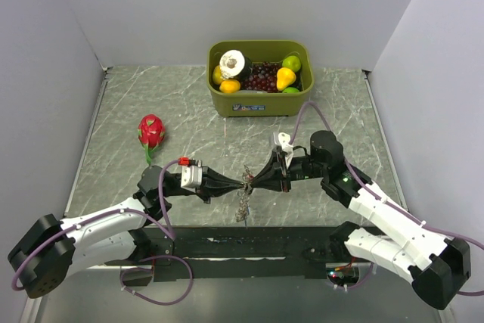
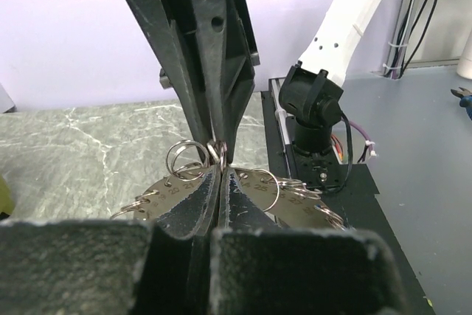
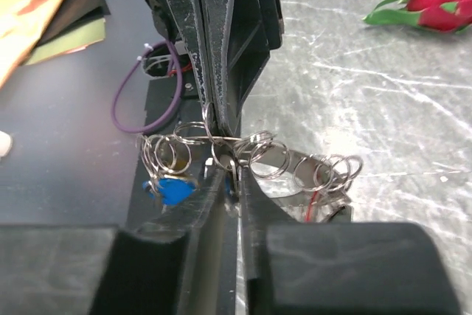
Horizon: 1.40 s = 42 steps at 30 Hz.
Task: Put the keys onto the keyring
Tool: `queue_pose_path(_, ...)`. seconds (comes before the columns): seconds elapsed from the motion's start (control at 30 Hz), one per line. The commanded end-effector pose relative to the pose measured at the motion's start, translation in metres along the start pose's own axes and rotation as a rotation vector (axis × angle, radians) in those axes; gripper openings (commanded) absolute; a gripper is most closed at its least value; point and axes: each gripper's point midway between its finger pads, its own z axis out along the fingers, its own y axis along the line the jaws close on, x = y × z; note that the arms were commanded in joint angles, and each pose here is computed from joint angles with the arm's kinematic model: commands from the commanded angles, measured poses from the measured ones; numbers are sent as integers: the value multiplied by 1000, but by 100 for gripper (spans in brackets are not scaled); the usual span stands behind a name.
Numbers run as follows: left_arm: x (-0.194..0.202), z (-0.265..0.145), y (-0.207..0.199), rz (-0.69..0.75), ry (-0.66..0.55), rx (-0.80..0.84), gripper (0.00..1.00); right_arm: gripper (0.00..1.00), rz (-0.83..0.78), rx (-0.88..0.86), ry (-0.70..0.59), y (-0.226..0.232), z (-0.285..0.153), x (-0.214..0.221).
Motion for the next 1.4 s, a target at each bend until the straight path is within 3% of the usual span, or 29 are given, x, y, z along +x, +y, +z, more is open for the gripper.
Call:
queue_pose_path(0.0, -38, 6, -3, 98, -106, 30, 1, 10, -7, -11, -10, -2, 2, -3)
queue_pose_path(0.13, -42, 5, -4, 104, -118, 26, 1, 0, -4, -5, -3, -3, 1, -1)
queue_pose_path(1.07, -64, 8, -8, 100, -228, 54, 1, 0, 34, 3, 64, -6, 5, 22)
queue_pose_path(1.17, -61, 9, -7, 94, -223, 54, 1, 8, 22, 21, 66, -7, 2, 19)
queue_pose_path(1.37, -47, 9, -1, 91, -159, 26, 1, 53, -83, 142, 10, -7, -16, -5)
